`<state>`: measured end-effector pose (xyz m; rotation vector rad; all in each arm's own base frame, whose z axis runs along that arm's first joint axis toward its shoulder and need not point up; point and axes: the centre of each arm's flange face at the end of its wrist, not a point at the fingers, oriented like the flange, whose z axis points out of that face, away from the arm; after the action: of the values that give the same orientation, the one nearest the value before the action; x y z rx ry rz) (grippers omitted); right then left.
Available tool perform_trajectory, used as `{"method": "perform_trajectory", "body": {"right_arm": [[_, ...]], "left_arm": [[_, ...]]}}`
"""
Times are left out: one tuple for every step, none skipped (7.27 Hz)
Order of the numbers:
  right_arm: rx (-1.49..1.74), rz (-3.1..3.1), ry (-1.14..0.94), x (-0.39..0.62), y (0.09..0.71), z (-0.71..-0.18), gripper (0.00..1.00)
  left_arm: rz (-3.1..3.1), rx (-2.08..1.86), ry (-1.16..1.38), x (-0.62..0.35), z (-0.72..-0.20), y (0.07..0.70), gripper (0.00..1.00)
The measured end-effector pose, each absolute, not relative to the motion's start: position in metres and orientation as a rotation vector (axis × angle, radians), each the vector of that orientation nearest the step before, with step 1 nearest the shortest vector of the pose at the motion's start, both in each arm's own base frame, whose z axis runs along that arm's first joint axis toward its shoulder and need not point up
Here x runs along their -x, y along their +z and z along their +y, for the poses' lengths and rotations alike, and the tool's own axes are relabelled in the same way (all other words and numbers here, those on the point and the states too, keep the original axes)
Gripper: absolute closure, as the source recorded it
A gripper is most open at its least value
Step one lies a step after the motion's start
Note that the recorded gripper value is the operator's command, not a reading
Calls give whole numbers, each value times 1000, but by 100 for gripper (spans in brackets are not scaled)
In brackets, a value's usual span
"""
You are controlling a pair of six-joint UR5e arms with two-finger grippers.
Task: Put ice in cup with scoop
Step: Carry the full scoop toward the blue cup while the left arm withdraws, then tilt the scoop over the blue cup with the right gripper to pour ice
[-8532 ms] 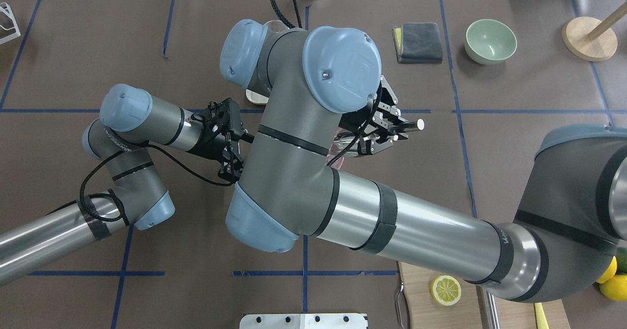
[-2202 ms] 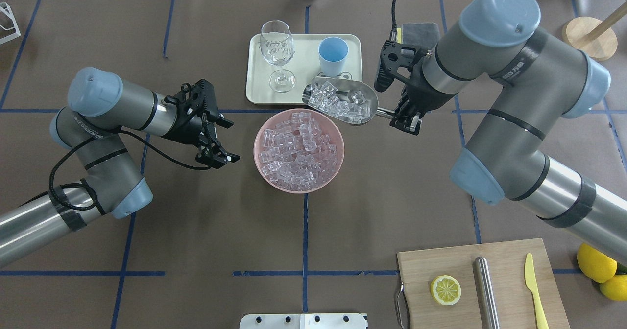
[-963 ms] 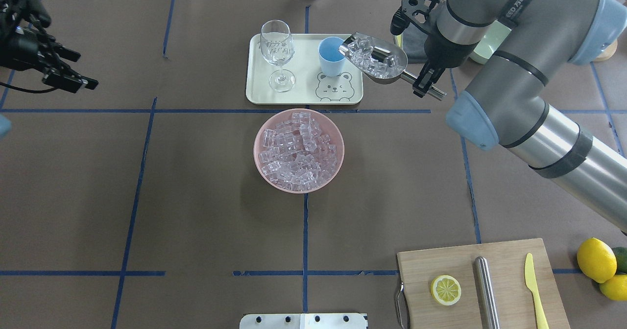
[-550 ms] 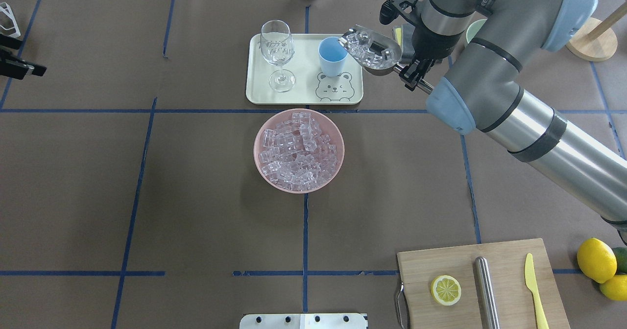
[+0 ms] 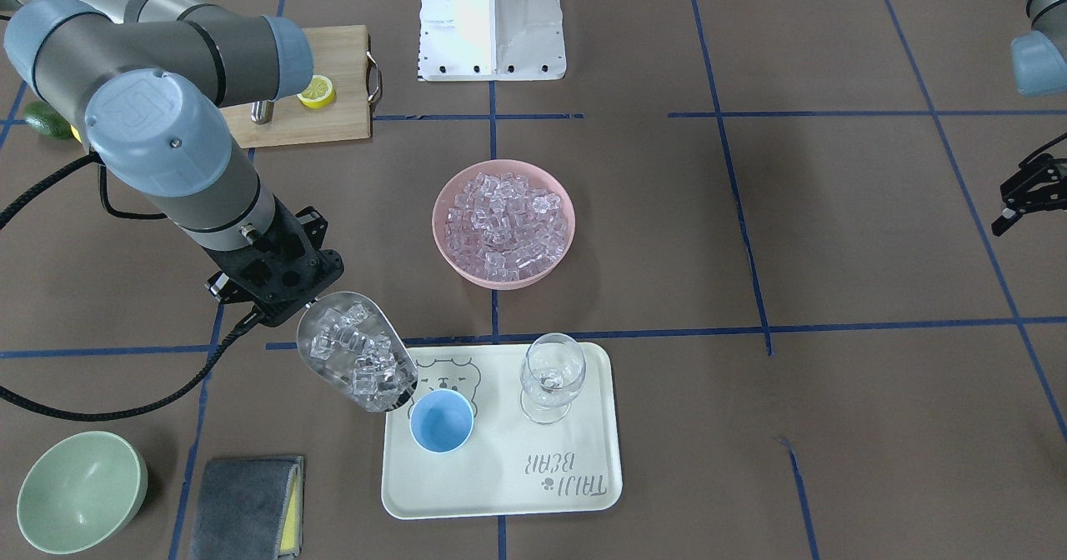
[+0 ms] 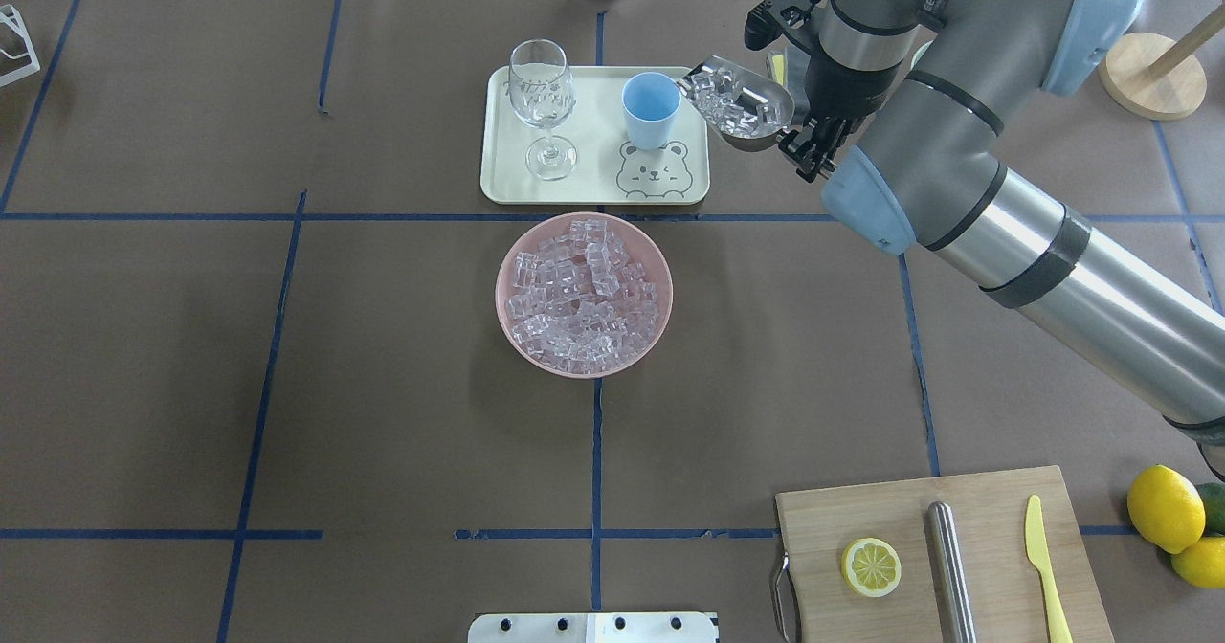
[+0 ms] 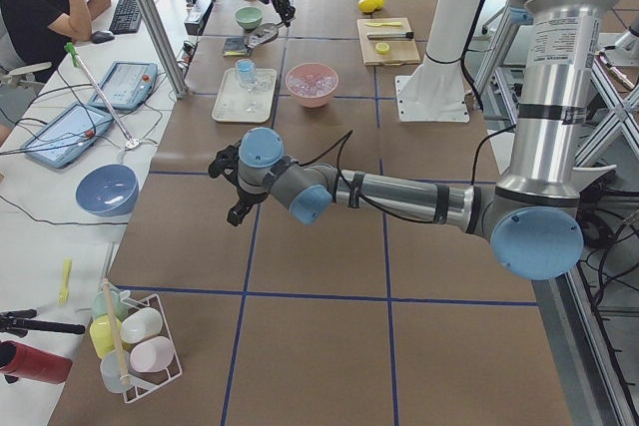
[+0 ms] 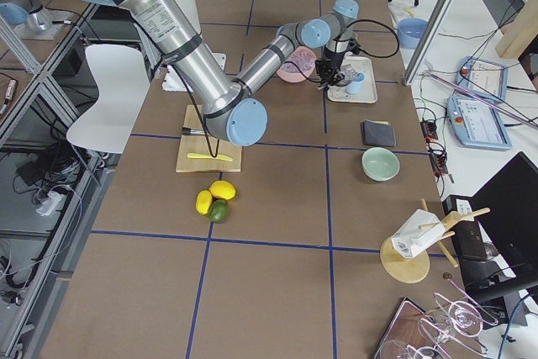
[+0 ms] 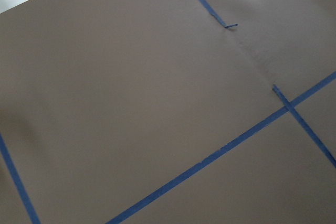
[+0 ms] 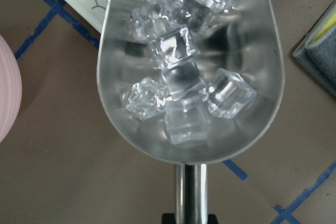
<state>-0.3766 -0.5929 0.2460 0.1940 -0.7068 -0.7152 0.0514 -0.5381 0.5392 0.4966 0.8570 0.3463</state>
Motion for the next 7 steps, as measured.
{"method": "perform_trajectory", "body": {"right_arm": [[-156, -694, -708, 384, 234, -599, 100], [-118, -681, -702, 392, 220, -604, 100], [-80, -668, -698, 398, 211, -605, 100], [-39, -653, -695, 404, 202, -602, 100], [5, -637, -692, 410, 190, -600, 100], [53, -614, -687, 418, 176, -603, 100], [94, -590, -682, 426, 165, -609, 100]], "left_arm": [[856, -493, 341, -49, -537, 541, 0], [855, -492, 340, -49, -537, 541, 0], [856, -493, 340, -49, -537, 540, 0], [856, -494, 340, -48, -537, 540, 0], [857, -496, 341, -48, -537, 538, 0], [857, -499, 342, -48, -537, 537, 0], [857, -502, 344, -48, -536, 536, 0]]}}
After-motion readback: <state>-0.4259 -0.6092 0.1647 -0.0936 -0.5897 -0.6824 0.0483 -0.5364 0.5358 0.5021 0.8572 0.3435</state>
